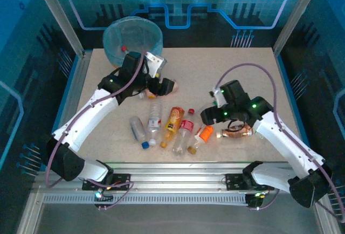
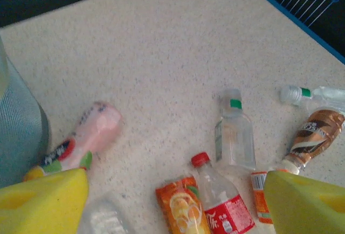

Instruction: Put the plastic bottles in the bin

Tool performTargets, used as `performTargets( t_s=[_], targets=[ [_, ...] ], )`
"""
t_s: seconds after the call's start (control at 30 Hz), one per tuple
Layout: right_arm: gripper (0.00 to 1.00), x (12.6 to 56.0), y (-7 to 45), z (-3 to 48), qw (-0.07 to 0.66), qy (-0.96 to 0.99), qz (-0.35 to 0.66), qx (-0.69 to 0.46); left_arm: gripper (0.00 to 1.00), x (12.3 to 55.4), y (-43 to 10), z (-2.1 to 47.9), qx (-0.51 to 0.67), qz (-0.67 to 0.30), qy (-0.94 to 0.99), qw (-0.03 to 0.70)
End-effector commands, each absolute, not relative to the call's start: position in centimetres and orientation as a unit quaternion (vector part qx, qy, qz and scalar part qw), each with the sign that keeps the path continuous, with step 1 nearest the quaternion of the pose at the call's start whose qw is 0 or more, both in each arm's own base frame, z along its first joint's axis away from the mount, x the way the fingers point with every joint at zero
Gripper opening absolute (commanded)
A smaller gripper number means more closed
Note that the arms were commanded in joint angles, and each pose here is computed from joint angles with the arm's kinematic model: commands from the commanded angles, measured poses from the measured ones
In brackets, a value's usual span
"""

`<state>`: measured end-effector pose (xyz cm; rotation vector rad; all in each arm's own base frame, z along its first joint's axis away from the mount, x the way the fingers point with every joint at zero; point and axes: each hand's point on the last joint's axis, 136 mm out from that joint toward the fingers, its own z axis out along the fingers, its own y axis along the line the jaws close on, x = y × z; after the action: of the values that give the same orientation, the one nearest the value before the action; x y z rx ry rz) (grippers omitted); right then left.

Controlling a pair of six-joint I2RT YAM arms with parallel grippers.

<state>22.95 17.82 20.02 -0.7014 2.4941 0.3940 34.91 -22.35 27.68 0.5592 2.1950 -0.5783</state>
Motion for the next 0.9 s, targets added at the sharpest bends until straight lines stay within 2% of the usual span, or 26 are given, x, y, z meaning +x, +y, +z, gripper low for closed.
performTargets(
  t_s=[0.0,0.07,0.17,0.23,0.3,0.4,0.5,0.73,0.87],
  targets=[
    [0.88,21.9,21.1,20.5,0.305,0.822,0.110,-0.468,0.87,33.3,-21.2,28.3,0.204,-0.230,0.864,0.399],
    [0.88,20.2,22.4,20.2,0.307,0.756,0.102,-0.570,0.88,32.9,-20.8,28.1,0.214,-0.221,0.858,0.411],
    [0.88,18.9,23.5,19.4,0.307,0.676,0.097,-0.663,0.91,32.4,-20.0,27.5,0.232,-0.200,0.848,0.432],
    [0.88,17.9,24.3,18.8,0.295,0.629,0.106,-0.711,0.94,32.4,-19.2,27.0,0.232,-0.181,0.847,0.443],
    [0.85,19.2,25.0,18.5,0.302,0.628,0.078,-0.713,0.96,32.7,-18.1,26.6,0.218,-0.160,0.853,0.447],
    [0.81,22.4,25.9,19.5,0.295,0.720,0.066,-0.625,0.96,33.0,-16.6,26.3,0.186,-0.138,0.868,0.440],
    [0.81,24.6,26.5,20.0,0.259,0.839,0.085,-0.471,0.96,33.5,-14.8,26.2,0.156,-0.113,0.878,0.439],
    [0.77,22.1,25.1,16.7,0.097,0.979,0.071,-0.166,0.96,34.1,-10.5,27.9,0.081,-0.084,0.880,0.460],
    [0.82,20.2,25.7,15.4,0.097,0.990,0.054,-0.082,0.96,33.9,-9.1,28.6,0.052,-0.093,0.877,0.470]
  ],
)
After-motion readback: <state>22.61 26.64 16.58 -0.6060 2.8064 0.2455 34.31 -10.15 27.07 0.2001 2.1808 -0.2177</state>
